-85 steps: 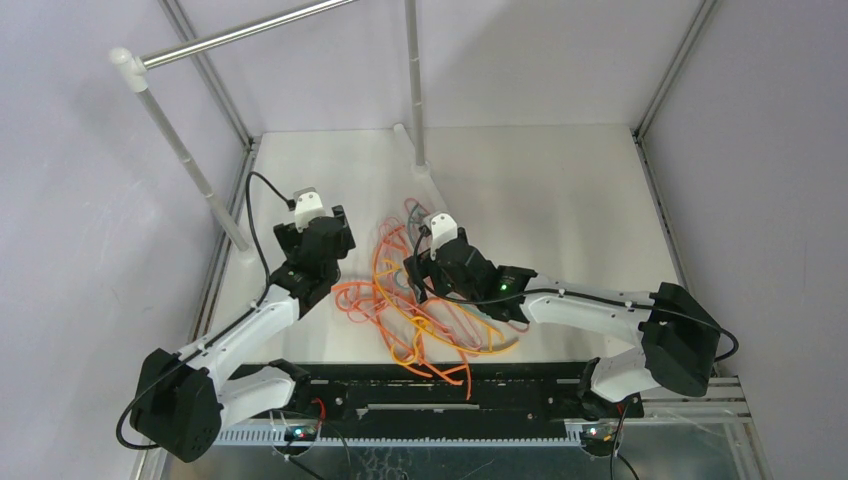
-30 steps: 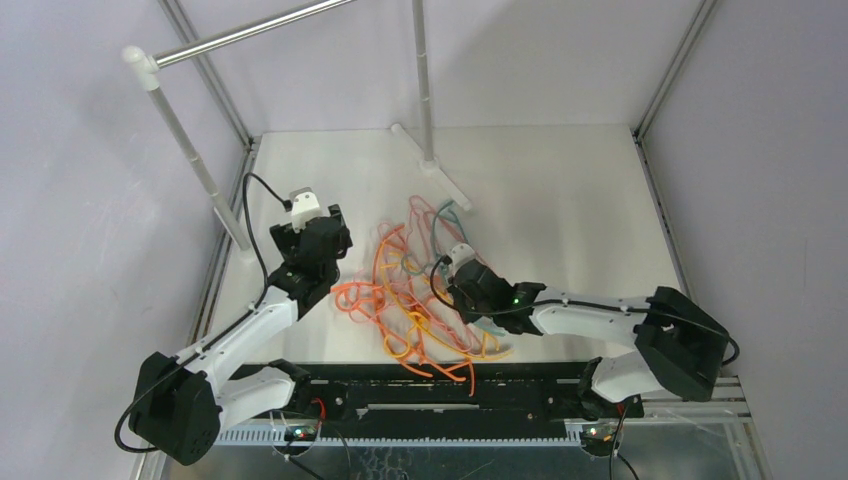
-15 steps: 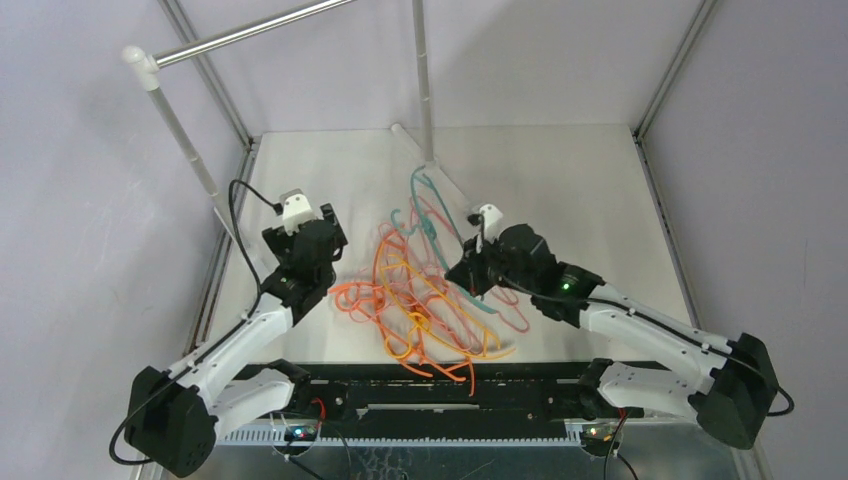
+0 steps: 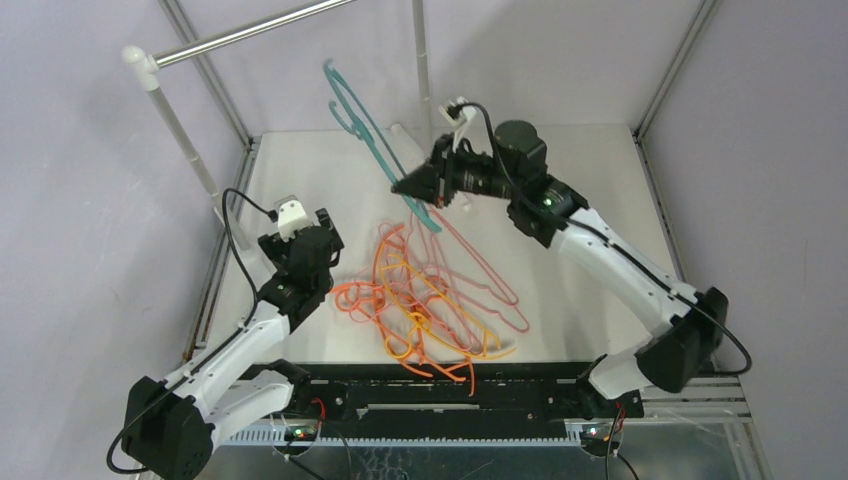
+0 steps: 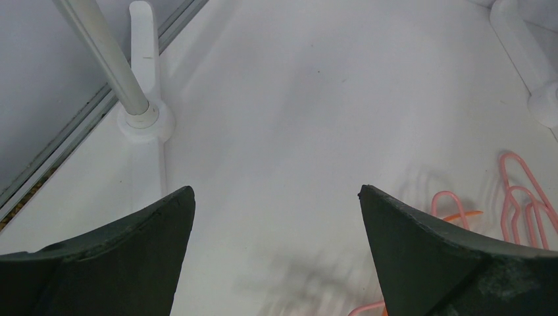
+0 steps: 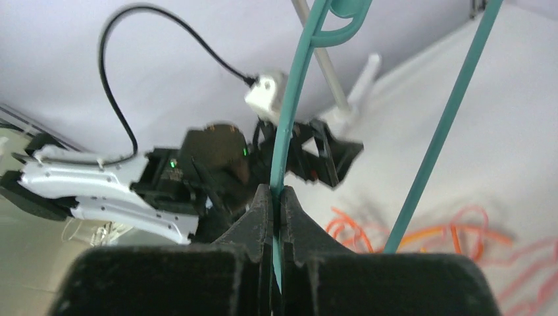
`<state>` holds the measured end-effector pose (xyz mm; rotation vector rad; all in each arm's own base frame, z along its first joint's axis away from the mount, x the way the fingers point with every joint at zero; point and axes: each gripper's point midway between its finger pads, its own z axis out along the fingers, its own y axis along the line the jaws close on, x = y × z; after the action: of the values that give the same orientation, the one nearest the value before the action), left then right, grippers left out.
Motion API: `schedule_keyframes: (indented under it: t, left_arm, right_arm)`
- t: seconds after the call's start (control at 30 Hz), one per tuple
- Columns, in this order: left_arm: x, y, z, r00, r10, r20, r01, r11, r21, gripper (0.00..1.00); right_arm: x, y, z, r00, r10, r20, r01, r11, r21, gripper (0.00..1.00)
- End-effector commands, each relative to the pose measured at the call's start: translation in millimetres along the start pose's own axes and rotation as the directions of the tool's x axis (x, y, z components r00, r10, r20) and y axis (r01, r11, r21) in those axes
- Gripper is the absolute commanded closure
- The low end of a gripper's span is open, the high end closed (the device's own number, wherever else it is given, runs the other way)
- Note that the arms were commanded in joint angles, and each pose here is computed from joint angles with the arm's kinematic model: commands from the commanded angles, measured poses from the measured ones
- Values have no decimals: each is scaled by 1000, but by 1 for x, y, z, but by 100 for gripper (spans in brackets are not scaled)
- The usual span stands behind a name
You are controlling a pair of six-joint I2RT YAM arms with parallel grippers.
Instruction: Organize the hangers
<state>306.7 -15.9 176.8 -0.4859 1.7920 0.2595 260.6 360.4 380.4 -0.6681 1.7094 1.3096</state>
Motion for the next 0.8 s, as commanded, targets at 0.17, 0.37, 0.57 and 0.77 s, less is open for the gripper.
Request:
schedule_keyframes:
  t: [0.17,0.37,0.57,0.77]
  left_arm:
    - [-10,-2,-2,996,-75,39,75,997,9,1]
    - [-10,-5,-3,995,-93,36,92,995,30,1]
    - [-12,-1,-7,992,-111,52,110,993,33,0]
    - [-12,-4,-7,990,-130,48,128,990,55,1]
  right_arm:
    - [-78,-3,59,990,4,142,24,980,-197,100]
    - [-100,-23,103,985,48,166,-1,962,-273,100]
    - [-122,-25,112,969,42,244,39,947,-319,100]
    - [-128,-19,113,957,24,290,87,928,-363,100]
